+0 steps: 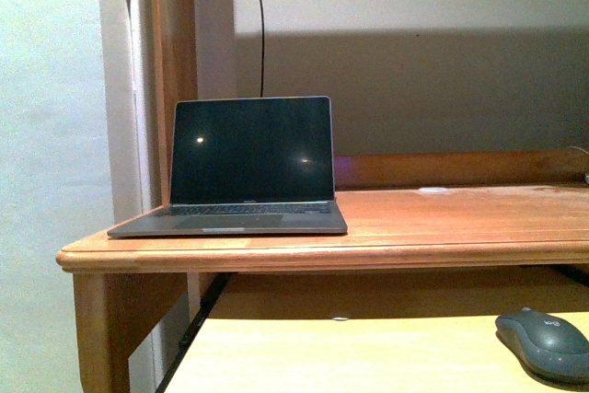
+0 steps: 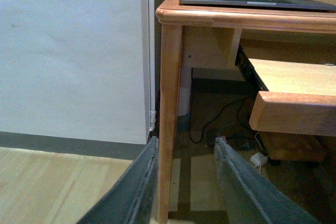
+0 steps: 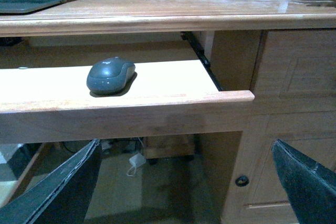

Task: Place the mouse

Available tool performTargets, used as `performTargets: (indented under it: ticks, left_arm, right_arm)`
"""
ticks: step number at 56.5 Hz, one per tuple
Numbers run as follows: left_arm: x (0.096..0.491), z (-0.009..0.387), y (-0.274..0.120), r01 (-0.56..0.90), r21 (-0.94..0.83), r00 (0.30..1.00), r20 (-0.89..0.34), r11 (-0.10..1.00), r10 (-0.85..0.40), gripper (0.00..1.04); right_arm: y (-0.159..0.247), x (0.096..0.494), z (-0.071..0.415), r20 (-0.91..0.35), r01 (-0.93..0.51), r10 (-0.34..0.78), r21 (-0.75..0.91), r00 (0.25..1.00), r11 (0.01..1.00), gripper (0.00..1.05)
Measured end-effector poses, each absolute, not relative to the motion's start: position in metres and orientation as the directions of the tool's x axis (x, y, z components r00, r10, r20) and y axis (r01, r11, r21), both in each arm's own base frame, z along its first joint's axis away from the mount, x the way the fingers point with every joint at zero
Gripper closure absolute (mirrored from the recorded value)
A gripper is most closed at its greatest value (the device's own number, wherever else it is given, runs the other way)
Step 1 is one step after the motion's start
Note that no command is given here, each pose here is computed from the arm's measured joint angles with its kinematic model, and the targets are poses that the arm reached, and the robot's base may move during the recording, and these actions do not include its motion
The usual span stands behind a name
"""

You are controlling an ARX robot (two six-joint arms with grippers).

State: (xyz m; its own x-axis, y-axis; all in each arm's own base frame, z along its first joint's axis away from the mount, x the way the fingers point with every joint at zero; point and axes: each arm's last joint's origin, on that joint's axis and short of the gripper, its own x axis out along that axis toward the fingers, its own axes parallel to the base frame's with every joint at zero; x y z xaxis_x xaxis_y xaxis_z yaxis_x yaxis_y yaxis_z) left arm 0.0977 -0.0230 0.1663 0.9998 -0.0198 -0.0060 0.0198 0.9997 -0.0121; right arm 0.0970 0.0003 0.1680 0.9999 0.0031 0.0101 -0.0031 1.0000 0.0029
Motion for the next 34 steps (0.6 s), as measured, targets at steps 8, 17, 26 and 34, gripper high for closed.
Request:
performTargets:
  ticks: [8, 17, 26, 34]
  left_arm:
    - [0.097, 0.167, -0.016, 0.013, -0.012, 1.0, 0.004, 1.0, -0.013, 0.94]
    - [0.097, 0.166, -0.01, 0.039, -0.01, 0.999, 0.003, 0.999, -0.039, 1.02]
    - [0.098, 0.166, -0.001, 0.0, -0.009, 1.0, 0.003, 1.0, 0.0, 1.02]
    - [0.098, 0.166, -0.001, 0.004, -0.009, 1.0, 0.003, 1.0, -0.004, 1.02]
  right_arm:
    - [0.0, 0.097, 0.168, 0.01, -0.003, 0.003, 0.003, 1.0, 1.0, 0.07]
    - [0.0, 0.098, 0.167, -0.018, -0.042, 0.042, 0.025, 0.999, 0.999, 0.07]
    - [0.004, 0.115, 0.182, -0.056, -0.146, 0.154, 0.124, 0.986, 0.981, 0.07]
    - [0.014, 0.142, 0.211, 0.01, -0.152, 0.152, 0.118, 0.988, 0.981, 0.07]
